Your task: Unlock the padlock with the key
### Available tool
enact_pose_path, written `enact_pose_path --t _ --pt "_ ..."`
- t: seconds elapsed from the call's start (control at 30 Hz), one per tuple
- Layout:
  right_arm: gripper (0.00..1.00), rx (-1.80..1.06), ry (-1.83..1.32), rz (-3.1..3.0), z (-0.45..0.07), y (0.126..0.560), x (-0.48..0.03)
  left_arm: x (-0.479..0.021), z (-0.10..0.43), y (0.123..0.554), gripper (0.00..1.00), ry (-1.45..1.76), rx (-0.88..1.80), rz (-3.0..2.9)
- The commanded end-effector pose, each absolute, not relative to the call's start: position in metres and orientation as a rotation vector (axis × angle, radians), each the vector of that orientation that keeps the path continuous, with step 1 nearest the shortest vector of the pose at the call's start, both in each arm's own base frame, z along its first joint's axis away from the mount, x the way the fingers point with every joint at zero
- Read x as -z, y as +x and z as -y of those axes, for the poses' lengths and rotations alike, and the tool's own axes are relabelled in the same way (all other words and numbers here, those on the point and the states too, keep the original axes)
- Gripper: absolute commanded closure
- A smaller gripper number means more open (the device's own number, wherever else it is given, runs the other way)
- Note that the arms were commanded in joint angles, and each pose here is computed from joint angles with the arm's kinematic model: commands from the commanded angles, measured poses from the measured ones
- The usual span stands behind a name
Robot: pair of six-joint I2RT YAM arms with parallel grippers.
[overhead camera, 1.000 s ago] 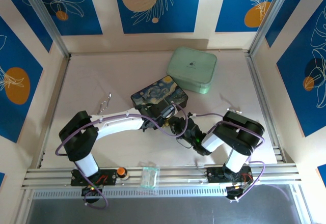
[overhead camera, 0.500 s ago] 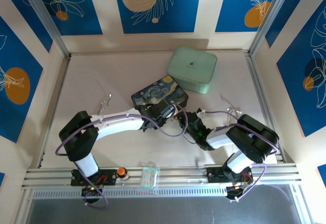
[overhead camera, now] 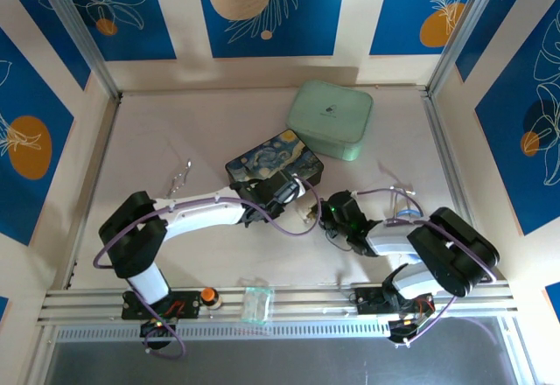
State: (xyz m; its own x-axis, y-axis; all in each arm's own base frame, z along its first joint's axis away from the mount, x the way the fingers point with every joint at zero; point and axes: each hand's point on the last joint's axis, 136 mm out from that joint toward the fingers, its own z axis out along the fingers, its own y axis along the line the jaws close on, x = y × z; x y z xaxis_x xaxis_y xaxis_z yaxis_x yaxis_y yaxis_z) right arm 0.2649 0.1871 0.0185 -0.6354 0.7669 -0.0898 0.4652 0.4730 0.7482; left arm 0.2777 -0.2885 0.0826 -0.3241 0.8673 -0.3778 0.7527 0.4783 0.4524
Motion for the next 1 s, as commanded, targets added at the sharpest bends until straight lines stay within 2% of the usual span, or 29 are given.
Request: enact_pose_path --t 0.0,0.07,0.23,0.3,0.37,0.47,0.57,0.67,0.8,0.93,0.97 --pt "1.00 -0.886 0.923 -2.645 -0.180 0.236 0.013 -0.012 0.218 0.218 0.58 1.606 -0.327 -2.472" --pt "1.00 -0.965 0.920 -2.698 -0.179 0.235 0.016 -0.018 0.217 0.226 0.44 1.545 -0.314 -2.473" --pt "1.00 -0.981 0.835 -2.819 -0.178 0.229 0.017 -0.026 0.221 0.236 0.28 1.464 -0.291 -2.475" --pt "1.00 -0.949 0.785 -2.879 -0.177 0.228 0.015 -0.024 0.221 0.238 0.17 1.441 -0.301 -2.485" --pt "1.00 -0.891 0.730 -2.929 -0.173 0.228 0.012 -0.021 0.216 0.243 0.16 1.398 -0.357 -2.495" --pt "1.00 -0.756 0.653 -3.019 -0.160 0.226 0.008 -0.022 0.210 0.251 0.01 1.314 -0.407 -2.503" --pt "1.00 -0.651 0.567 -3.105 -0.150 0.225 0.005 -0.028 0.204 0.264 0.01 1.215 -0.454 -2.494" --pt "0.98 -0.674 0.534 -3.137 -0.147 0.225 0.001 -0.031 0.198 0.272 0.01 1.157 -0.447 -2.512" --pt "0.87 -0.699 0.504 -3.166 -0.148 0.229 -0.004 -0.037 0.183 0.283 0.00 1.089 -0.506 -2.527" --pt "0.85 -0.629 0.474 -3.218 -0.150 0.231 -0.004 -0.050 0.175 0.290 0.00 1.023 -0.536 -2.490" --pt "0.80 -0.612 0.465 -3.228 -0.150 0.231 -0.004 -0.053 0.174 0.291 0.00 1.009 -0.540 -2.480"
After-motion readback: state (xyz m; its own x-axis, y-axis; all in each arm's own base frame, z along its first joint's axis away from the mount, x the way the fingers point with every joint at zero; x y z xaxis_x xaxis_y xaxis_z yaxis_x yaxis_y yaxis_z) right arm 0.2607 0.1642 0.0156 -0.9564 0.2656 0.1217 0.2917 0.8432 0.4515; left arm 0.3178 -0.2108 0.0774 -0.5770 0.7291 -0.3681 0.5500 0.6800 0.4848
